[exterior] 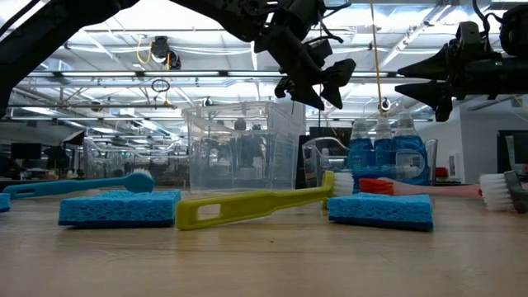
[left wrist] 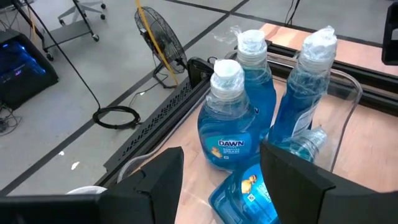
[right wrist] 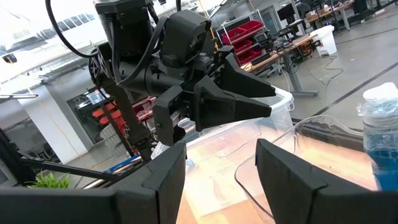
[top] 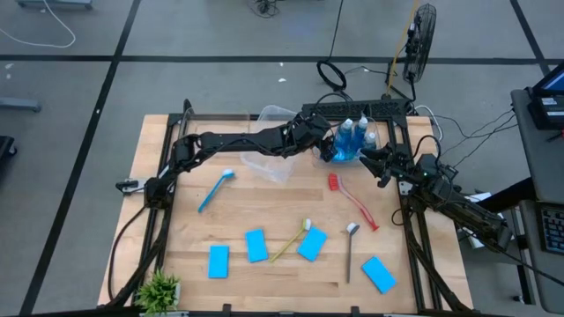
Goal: Pick & Place Kitchen Sink Supplies
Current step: Put the blue soap dispenser into the right transparent bin
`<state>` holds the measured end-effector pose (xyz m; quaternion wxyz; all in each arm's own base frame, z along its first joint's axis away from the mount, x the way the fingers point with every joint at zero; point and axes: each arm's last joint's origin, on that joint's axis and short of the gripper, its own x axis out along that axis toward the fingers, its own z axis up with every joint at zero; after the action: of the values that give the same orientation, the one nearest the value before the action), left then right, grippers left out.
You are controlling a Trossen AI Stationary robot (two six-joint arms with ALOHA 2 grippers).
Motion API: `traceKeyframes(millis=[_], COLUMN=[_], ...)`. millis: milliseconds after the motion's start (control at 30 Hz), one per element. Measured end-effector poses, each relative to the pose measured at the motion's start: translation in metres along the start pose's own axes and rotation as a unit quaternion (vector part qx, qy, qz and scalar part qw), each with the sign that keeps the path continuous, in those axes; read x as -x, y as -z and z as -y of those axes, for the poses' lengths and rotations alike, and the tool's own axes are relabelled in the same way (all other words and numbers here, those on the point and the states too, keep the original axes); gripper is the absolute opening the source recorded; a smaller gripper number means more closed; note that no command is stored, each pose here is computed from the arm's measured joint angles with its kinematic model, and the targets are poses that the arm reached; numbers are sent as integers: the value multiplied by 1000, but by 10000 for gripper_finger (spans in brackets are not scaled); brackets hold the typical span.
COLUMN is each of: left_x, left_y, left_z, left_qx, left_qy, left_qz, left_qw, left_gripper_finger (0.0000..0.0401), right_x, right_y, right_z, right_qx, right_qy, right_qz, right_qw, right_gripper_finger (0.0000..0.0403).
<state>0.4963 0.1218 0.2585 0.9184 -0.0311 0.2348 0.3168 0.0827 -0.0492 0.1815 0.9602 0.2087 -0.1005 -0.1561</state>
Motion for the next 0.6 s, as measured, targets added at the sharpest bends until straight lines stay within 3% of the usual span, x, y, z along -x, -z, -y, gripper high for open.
traceKeyframes(millis=[167,433,600], left_x=[8,51,76], left_y=[-8,-39,-52], left_z=[2,7,9], left_qx=[-27,-46,-42], left_qy=[10,38,49], left_qz=[15,64,77], left_qw=[999,996,995], left_gripper_finger=[214,214,214], right_x=[0,0,0], right_y=[0,0,0], right_z=[0,0,0], right_qx=[-15,-94,-104], right_qy=[0,-1,-2], right_qz=[0,0,1], right_qw=[1000,996,995], right_gripper_finger=[180,180,180])
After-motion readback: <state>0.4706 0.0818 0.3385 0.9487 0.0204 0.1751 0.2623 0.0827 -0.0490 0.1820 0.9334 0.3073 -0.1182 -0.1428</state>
